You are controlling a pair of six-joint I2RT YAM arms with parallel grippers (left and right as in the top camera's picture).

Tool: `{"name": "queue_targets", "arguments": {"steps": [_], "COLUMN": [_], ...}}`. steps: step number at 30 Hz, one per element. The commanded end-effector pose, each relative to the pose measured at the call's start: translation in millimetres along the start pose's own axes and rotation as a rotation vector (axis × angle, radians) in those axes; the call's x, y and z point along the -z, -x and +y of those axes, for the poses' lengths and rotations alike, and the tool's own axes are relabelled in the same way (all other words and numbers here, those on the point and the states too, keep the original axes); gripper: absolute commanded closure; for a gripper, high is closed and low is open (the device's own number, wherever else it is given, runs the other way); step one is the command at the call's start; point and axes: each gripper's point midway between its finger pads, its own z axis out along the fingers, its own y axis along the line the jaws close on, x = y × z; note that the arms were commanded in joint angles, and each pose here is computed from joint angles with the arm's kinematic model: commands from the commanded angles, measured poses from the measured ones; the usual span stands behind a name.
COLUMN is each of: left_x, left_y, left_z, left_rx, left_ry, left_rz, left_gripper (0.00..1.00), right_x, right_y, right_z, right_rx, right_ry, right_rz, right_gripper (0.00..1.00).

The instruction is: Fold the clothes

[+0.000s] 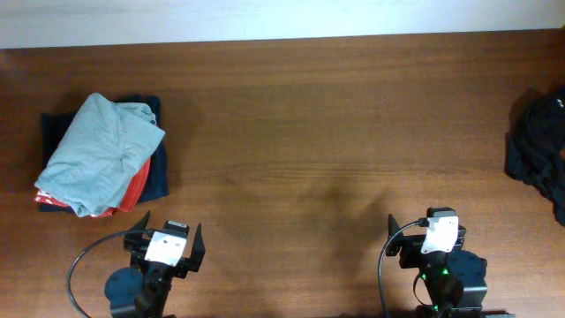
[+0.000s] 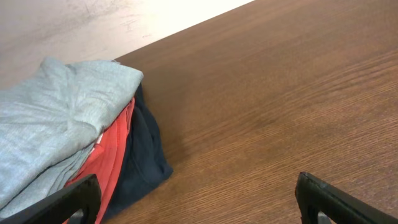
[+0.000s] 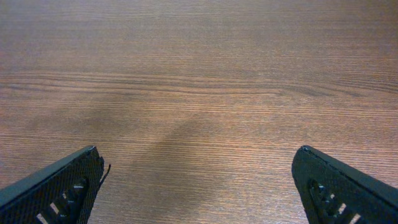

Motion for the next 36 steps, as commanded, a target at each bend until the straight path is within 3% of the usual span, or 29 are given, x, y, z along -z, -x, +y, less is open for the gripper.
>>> {"name": "queue_targets", "arguments": {"steps": [1,36], "left_x": [-1.3,-1.3], "left_y": [-1.1,-1.1], "left_z": [-3.4,-3.4], "left_rx": [0.008,0.008], "left_ry": [-0.014,-0.014], "left_rz": [-0.007,-0.007], "left_gripper": [0.01,0.01], "right_x": [-0.5,-0.4], "right_y": [-0.8,6.1], "right_z": [-0.3,4.0], "right_rx": [-0.002,0.000], "right_ry": [0.001,0.025], "right_rz": [-0.004,-0.032], "right_gripper": [0.01,0.01]}}
